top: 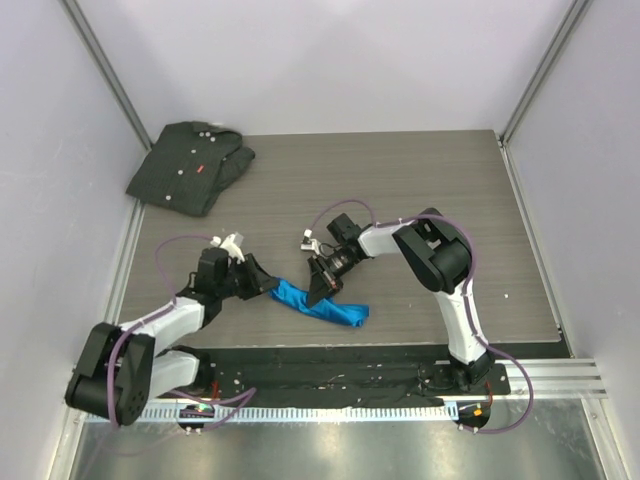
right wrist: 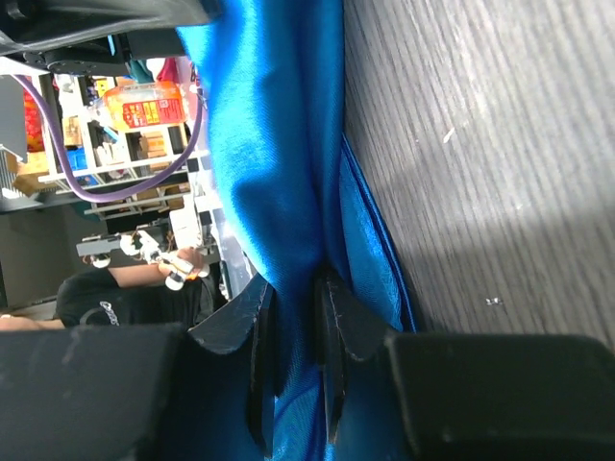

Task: Fold the napkin, place the utensils inside, and roll it up
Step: Roll the napkin with the utensil

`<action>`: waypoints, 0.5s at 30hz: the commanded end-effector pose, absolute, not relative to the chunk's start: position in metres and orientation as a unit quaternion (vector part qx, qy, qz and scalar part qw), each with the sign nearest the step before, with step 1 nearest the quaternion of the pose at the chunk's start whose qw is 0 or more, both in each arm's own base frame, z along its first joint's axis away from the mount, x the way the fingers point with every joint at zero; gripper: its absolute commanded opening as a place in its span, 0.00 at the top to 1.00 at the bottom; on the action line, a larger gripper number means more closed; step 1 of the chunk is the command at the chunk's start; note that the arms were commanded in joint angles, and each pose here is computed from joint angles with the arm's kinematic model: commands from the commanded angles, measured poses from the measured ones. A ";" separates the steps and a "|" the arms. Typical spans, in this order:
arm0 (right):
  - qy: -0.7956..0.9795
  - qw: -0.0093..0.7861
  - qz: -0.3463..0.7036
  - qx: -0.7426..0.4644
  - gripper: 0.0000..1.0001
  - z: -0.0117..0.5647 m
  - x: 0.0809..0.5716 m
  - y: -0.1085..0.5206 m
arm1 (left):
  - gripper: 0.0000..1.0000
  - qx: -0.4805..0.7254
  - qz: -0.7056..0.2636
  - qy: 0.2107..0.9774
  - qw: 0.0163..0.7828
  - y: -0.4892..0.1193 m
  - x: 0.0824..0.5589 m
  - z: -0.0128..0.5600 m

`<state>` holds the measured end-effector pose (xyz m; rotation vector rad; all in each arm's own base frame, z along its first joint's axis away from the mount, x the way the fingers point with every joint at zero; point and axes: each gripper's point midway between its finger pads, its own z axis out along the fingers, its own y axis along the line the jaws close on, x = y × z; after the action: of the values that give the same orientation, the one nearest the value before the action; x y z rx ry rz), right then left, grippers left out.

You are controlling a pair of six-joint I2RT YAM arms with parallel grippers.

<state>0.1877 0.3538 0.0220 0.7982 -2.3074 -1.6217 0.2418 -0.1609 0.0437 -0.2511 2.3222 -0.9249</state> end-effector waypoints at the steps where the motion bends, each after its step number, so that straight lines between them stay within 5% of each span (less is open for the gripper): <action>1: -0.807 0.084 -0.519 0.270 0.82 0.009 0.200 0.353 | 0.77 -0.077 -0.376 0.865 0.324 -0.172 0.255 0.052; 5: -0.820 0.045 -0.497 0.278 0.72 0.025 0.213 0.352 | 1.00 -0.083 -0.359 0.877 0.309 -0.170 0.258 0.047; 8: -0.827 -0.005 -0.477 0.297 0.57 0.046 0.225 0.352 | 1.00 -0.093 -0.332 0.892 0.293 -0.164 0.261 0.047; 10: -0.836 -0.045 -0.451 0.309 0.34 0.053 0.235 0.348 | 1.00 -0.094 -0.324 0.897 0.286 -0.164 0.265 0.054; 12: -0.838 -0.085 -0.430 0.324 0.22 0.069 0.244 0.344 | 1.00 -0.103 -0.310 0.909 0.259 -0.161 0.259 0.049; 15: -0.844 -0.155 -0.384 0.341 0.17 0.086 0.256 0.336 | 1.00 -0.124 -0.288 0.922 0.227 -0.156 0.256 0.046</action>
<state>0.2244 0.3459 0.0570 0.9824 -2.6708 -1.4725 0.2639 -0.1657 0.0542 -0.2832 2.4143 -0.8868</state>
